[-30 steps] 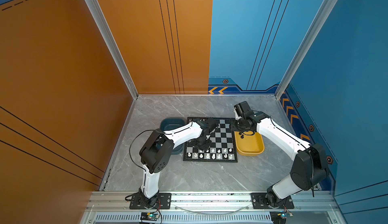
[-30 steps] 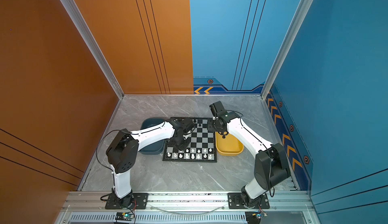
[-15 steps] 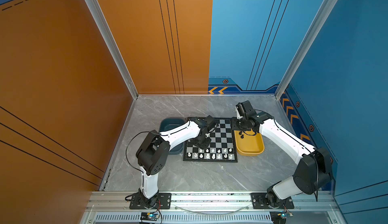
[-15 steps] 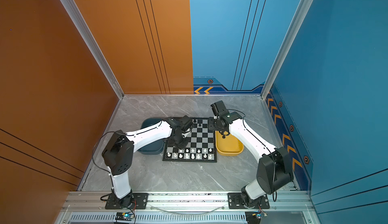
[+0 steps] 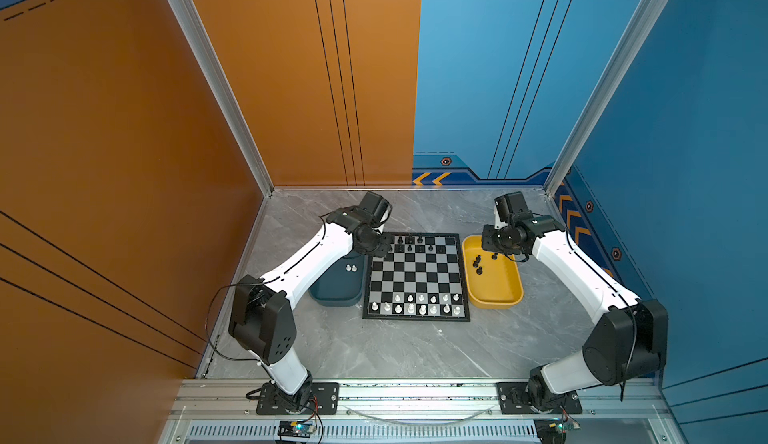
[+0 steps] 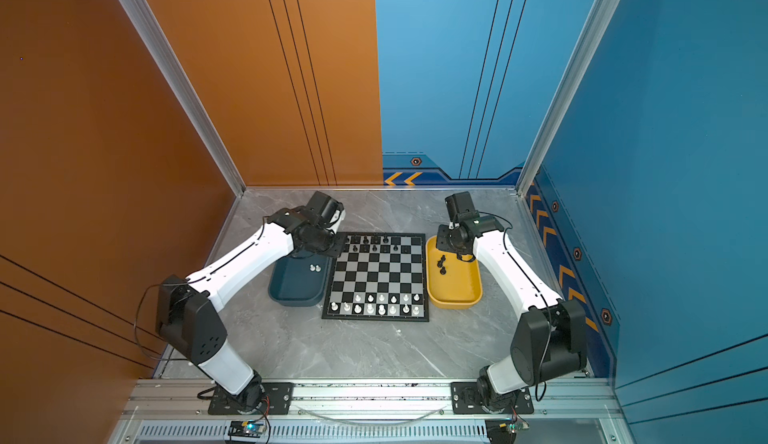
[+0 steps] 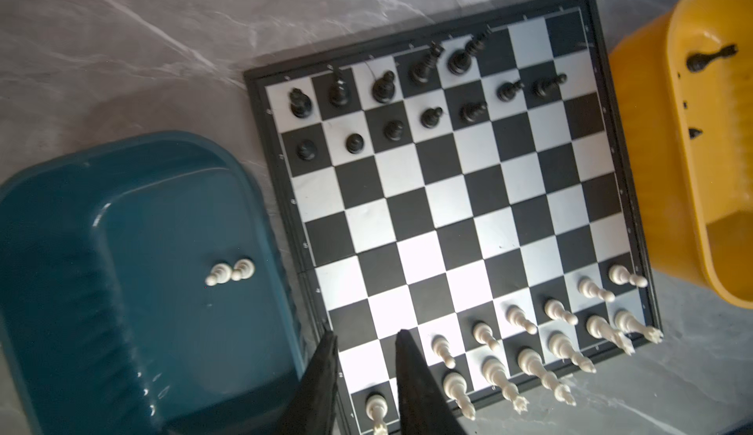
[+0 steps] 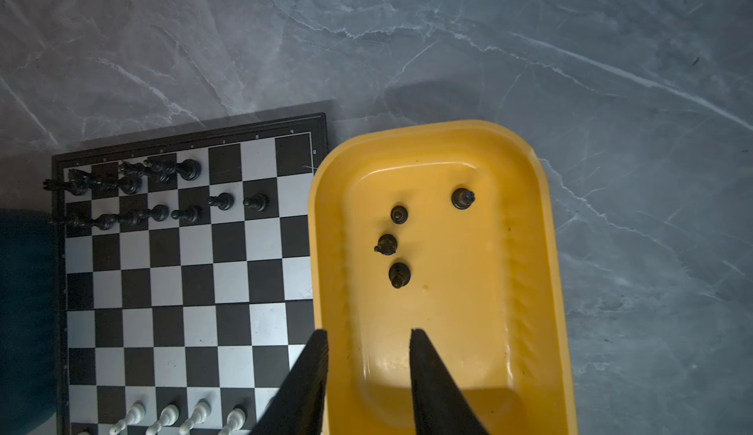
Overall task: Set up the chess pieces on the board
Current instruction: 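Open the left gripper to release the white pawn, then close the right gripper on a black pawn while the left arm draws back, then lift the black pawn and carry it over the board's black second row, then lower the black pawn onto the end square of the black pawn row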
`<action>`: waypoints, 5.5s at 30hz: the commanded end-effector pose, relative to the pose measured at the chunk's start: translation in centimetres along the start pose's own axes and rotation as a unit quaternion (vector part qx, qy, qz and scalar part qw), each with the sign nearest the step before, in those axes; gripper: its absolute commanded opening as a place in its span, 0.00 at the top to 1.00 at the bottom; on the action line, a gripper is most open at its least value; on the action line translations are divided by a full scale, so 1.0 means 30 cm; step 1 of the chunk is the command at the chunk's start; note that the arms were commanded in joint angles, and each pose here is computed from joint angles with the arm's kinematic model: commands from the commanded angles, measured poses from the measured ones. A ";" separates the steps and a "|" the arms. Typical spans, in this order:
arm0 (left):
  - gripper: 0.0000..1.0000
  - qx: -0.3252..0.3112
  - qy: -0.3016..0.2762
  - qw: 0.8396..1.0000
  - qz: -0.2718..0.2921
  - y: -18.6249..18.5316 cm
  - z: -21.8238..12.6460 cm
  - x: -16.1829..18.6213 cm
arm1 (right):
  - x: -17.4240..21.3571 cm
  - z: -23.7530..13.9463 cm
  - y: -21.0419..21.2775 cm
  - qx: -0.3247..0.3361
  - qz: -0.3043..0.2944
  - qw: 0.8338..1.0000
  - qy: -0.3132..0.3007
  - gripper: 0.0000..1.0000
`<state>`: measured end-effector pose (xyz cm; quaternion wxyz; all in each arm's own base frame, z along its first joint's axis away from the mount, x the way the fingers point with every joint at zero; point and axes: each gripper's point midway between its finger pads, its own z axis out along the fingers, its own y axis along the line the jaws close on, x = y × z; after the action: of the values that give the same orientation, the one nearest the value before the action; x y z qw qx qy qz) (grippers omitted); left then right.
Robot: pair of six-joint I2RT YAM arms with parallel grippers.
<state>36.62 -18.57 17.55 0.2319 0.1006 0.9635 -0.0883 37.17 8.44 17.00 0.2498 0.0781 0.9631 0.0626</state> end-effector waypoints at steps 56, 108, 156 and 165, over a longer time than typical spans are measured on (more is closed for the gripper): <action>0.70 0.055 -0.142 0.983 -0.106 0.171 -0.072 -0.130 | 0.060 0.445 -0.060 0.029 0.007 0.989 0.147 0.77; 0.70 0.067 -0.147 0.982 -0.102 0.182 -0.053 -0.095 | -0.042 0.003 0.148 0.041 -0.112 0.991 0.067 1.00; 0.69 0.067 -0.144 0.981 -0.111 0.204 -0.038 -0.086 | 0.028 0.456 0.248 0.034 -0.121 0.975 0.185 1.00; 0.69 0.068 -0.144 0.981 -0.111 0.204 -0.037 -0.085 | 0.037 0.460 0.252 0.032 -0.121 0.974 0.189 0.88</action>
<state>40.12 -12.90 19.03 0.3521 -0.0086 0.9173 -0.1856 44.18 17.08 5.94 0.0794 -0.0432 0.9958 0.0107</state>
